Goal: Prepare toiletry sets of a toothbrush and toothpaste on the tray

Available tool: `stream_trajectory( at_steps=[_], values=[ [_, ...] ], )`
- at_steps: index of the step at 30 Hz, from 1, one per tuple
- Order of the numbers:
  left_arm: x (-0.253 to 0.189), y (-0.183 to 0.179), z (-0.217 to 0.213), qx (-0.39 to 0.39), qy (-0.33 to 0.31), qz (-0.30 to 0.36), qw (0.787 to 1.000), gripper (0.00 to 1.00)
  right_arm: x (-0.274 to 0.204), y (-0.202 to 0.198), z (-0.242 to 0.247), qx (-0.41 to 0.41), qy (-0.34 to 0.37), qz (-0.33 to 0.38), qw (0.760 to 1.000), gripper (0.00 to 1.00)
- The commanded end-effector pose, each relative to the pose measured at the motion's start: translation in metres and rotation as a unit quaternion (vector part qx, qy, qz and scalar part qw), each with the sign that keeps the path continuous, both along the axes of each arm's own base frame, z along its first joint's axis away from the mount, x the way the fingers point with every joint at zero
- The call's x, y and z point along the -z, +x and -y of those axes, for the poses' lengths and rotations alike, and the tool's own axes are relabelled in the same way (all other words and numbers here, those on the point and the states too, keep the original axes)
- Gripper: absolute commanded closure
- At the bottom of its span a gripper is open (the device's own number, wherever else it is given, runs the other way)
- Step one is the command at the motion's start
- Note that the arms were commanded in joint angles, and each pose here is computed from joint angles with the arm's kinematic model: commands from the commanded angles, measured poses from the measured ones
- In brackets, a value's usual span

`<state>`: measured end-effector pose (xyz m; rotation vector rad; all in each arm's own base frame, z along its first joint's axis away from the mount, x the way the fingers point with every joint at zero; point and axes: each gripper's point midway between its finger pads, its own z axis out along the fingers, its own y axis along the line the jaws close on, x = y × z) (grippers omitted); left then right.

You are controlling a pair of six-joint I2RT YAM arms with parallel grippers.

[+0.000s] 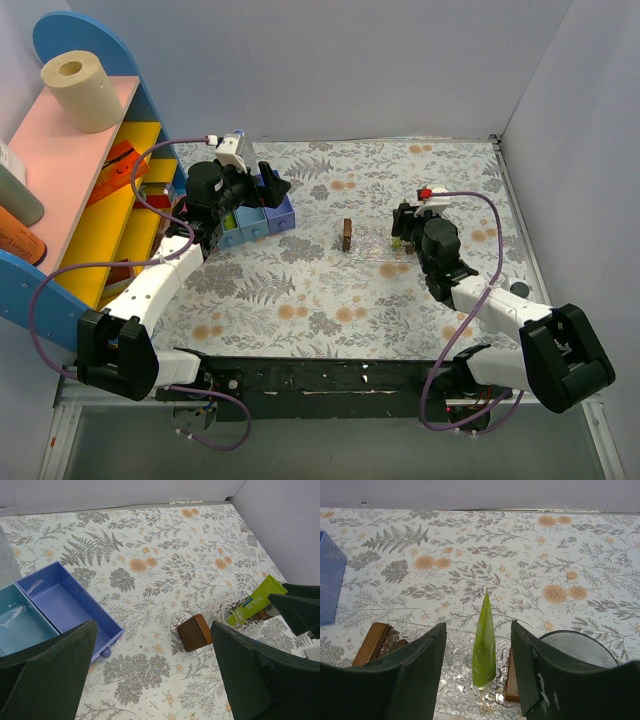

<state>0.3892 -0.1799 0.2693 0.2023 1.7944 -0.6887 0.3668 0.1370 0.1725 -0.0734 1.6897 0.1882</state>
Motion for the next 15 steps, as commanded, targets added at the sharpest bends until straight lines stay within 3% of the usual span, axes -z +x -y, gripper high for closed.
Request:
stream_trajectory(
  at_steps=[1,4,5,15],
  values=[
    [-0.001,-0.001,0.002,0.005,0.003,0.003,1.000,0.02,-0.039,0.006,-0.001,0.000,0.015,0.044,0.999,0.38],
    [-0.002,0.000,0.001,0.001,0.003,0.003,1.000,0.02,-0.044,0.006,-0.001,-0.001,0.017,0.046,0.999,0.36],
    [-0.001,0.000,0.000,-0.001,0.003,0.002,1.000,0.02,-0.046,0.005,-0.003,-0.006,0.019,0.048,0.999,0.29],
    [-0.002,0.002,-0.005,-0.016,0.006,0.002,1.000,0.02,-0.060,0.005,-0.006,-0.018,0.021,0.056,0.998,0.25]
  ],
)
